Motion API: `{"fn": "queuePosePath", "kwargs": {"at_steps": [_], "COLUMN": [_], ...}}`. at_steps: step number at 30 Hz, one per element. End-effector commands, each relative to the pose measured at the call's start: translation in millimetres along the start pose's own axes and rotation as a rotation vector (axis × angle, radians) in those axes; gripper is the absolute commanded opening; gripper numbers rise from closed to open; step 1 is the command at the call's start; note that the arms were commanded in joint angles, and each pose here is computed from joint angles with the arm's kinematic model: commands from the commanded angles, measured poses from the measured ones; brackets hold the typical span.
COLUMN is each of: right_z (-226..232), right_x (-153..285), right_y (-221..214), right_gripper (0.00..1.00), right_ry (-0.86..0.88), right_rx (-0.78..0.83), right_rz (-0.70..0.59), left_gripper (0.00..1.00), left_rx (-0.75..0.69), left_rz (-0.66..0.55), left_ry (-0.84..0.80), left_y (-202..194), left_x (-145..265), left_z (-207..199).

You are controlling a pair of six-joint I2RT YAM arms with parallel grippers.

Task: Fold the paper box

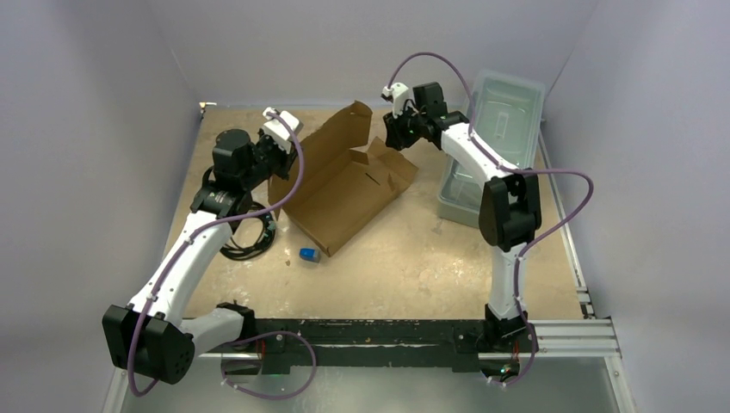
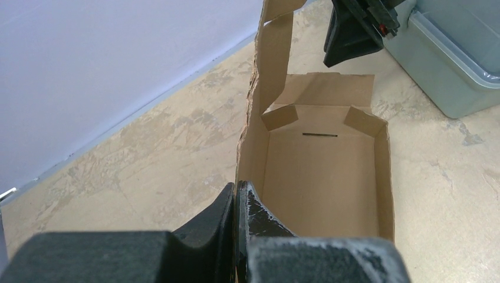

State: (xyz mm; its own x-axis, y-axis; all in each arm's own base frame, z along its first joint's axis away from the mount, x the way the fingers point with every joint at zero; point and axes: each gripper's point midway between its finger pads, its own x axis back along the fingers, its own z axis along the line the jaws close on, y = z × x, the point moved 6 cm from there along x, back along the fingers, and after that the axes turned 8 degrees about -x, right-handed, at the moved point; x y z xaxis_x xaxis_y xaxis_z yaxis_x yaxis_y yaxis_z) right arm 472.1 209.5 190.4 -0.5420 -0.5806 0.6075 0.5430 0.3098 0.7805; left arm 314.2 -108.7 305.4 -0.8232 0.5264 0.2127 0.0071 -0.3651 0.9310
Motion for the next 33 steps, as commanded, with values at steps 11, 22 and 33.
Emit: {"fn": "queuePosePath", "kwargs": {"at_steps": [11,22,33], "right_z": [-44.9,-32.5,-11.2], "right_x": [-31.5,-28.6,-11.2], "right_y": [-29.3,-32.1,-45.2], "right_gripper": [0.54,0.33,0.00], "right_ry": [-0.097,0.031,0.101], "right_rx": [-0.057,-0.032,-0.009], "right_rz": [0.101,0.086,0.017], "left_gripper": [0.00,0.00,0.00], "left_rx": [0.011,0.014,0.085], "left_rz": [-0.067,-0.076,-0.085], "left_ry": [0.021,0.020,0.027], "left_y": [12.9,14.5,16.5], "left_x": [3.0,4.2,-3.0], "left_z": [3.8,3.4,6.6]}}
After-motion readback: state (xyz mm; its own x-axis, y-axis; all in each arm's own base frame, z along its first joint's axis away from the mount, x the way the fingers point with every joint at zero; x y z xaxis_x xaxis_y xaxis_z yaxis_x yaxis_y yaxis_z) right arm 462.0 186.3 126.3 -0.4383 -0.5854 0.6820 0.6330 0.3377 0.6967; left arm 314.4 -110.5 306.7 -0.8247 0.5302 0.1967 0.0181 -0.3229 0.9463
